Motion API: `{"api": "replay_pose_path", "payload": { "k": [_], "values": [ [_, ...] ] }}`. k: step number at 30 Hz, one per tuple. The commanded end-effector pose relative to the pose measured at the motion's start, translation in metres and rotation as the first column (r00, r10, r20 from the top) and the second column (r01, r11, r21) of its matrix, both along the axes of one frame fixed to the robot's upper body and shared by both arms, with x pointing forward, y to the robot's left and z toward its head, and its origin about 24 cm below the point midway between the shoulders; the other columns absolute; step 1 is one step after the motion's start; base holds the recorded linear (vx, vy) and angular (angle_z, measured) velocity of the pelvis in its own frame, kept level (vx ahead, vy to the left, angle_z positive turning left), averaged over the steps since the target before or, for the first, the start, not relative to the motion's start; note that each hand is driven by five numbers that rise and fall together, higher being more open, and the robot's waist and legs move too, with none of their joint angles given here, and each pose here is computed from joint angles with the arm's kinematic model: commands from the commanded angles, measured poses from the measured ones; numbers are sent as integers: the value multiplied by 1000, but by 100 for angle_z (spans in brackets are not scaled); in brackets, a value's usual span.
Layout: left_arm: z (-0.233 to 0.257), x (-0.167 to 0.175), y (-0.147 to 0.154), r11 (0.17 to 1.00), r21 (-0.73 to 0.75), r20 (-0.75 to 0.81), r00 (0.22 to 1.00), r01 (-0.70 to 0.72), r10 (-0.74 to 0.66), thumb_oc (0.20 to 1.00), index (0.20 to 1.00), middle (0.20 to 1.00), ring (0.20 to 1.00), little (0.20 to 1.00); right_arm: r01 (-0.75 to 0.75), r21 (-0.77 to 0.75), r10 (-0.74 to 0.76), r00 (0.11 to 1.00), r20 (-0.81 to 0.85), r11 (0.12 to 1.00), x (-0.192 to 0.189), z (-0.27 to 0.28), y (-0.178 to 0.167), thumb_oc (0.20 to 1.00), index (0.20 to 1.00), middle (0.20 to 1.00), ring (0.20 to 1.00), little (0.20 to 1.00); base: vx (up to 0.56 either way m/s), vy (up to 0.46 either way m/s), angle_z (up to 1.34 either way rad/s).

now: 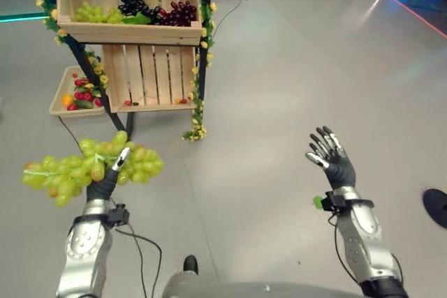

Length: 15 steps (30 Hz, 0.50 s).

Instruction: Pick up the fruits from the basket on one side to the basket on the other side

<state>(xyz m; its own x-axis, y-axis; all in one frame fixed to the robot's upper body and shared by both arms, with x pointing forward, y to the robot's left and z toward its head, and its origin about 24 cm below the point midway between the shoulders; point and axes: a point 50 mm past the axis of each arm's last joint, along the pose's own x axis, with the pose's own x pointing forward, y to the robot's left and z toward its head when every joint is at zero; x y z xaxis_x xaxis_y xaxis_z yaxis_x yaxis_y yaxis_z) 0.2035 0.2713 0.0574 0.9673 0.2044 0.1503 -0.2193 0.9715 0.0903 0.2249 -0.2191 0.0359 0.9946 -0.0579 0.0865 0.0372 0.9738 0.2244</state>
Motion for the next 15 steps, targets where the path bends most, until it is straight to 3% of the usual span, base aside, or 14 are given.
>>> {"api": "replay_pose_path", "payload": {
  "k": [1,4,9,15],
  "values": [
    [41,5,-2,992,119,185,981,40,-62,200,200,200,200,200,63,-42,-57,989,135,997,7,28,-17,1000,1000,1000,1000,1000,70,81,179],
    [38,2,1,991,128,167,985,22,-43,200,200,200,200,200,64,-40,-59,991,122,997,7,26,-16,1000,1000,1000,1000,1000,174,213,117],
    [33,8,-10,992,106,147,986,66,-81,200,200,200,200,200,84,-38,-80,993,90,996,1,19,-27,1000,1000,1000,1000,1000,194,189,15],
    [37,21,-24,991,79,179,976,109,-122,200,200,200,200,200,102,-70,-95,991,96,992,1,22,-32,1000,1000,1000,1000,1000,283,-65,11]
  ]
}}
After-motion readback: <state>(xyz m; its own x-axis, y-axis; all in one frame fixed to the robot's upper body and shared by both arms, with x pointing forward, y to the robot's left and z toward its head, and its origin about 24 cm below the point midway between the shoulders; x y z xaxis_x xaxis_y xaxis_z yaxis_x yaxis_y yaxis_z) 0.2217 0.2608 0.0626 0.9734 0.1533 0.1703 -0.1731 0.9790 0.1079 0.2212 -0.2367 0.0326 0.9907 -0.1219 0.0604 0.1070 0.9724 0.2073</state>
